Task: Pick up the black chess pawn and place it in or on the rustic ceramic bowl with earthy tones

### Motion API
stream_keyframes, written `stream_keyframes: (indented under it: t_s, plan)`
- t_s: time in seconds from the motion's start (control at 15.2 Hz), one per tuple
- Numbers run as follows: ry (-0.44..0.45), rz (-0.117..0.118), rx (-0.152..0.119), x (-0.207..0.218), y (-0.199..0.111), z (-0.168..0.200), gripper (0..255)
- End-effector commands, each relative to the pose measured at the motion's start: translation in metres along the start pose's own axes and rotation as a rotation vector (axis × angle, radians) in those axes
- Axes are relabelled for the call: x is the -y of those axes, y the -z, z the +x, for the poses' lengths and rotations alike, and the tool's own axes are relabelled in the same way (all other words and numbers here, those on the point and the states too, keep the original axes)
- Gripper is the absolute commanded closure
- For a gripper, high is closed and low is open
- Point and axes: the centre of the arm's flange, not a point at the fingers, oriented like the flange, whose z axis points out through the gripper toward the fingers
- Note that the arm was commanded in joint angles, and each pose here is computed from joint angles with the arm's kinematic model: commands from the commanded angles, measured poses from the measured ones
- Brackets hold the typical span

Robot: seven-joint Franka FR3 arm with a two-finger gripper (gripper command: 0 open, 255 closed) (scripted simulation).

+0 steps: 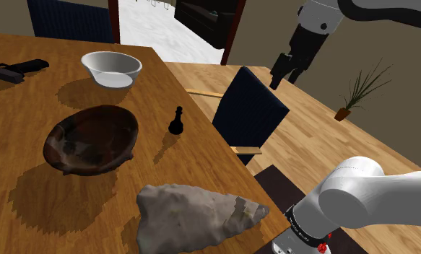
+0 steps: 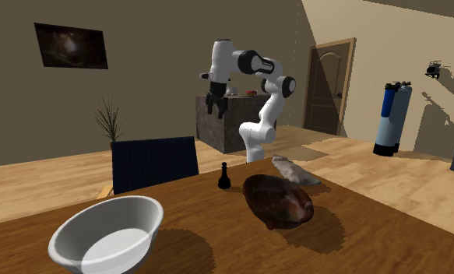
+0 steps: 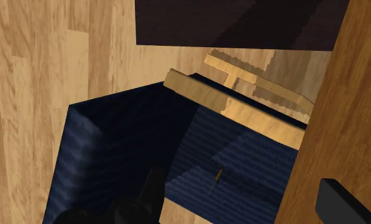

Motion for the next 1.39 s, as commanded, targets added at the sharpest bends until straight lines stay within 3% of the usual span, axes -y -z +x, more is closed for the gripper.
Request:
stream_keyframes:
  t_s: [0.0, 1.32]
  plan:
    - [0.000, 0.000, 0.000, 0.000, 0.000, 0.000, 0]
    - [-0.029, 0.069, 0.010, 0.219, -0.078, 0.105, 0]
